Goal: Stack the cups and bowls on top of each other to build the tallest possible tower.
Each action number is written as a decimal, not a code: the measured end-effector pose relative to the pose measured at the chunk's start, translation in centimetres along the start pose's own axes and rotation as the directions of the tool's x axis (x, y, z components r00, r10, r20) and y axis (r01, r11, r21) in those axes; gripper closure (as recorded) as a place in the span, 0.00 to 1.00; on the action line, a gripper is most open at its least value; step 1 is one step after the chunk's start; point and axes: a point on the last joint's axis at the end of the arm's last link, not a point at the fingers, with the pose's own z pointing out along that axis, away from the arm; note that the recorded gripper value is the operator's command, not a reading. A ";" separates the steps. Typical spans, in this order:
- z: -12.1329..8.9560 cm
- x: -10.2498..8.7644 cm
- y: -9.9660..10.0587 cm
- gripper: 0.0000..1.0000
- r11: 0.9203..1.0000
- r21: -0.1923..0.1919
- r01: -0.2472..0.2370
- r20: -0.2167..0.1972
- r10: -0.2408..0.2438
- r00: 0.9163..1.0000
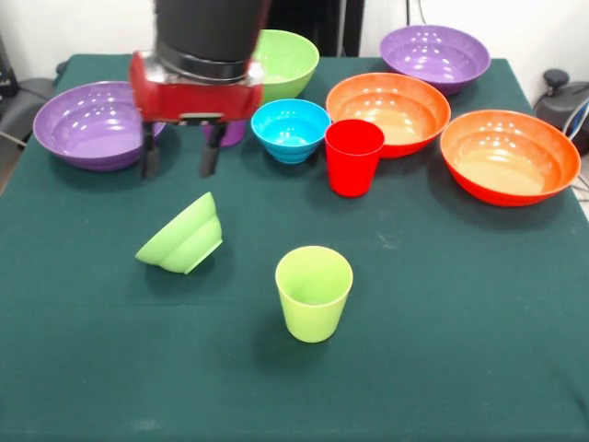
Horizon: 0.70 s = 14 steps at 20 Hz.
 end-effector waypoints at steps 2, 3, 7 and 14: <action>1.1 1.4 -1.4 0.00 1.000 -0.001 -0.024 0.008 0.024 1.000; 1.3 1.7 -1.7 0.00 1.000 0.000 -0.029 0.010 0.029 1.000; 3.4 3.9 -3.7 0.00 0.999 0.018 -0.049 0.035 0.048 0.998; 7.6 6.3 -3.6 0.00 0.999 0.016 -0.051 0.062 0.050 0.997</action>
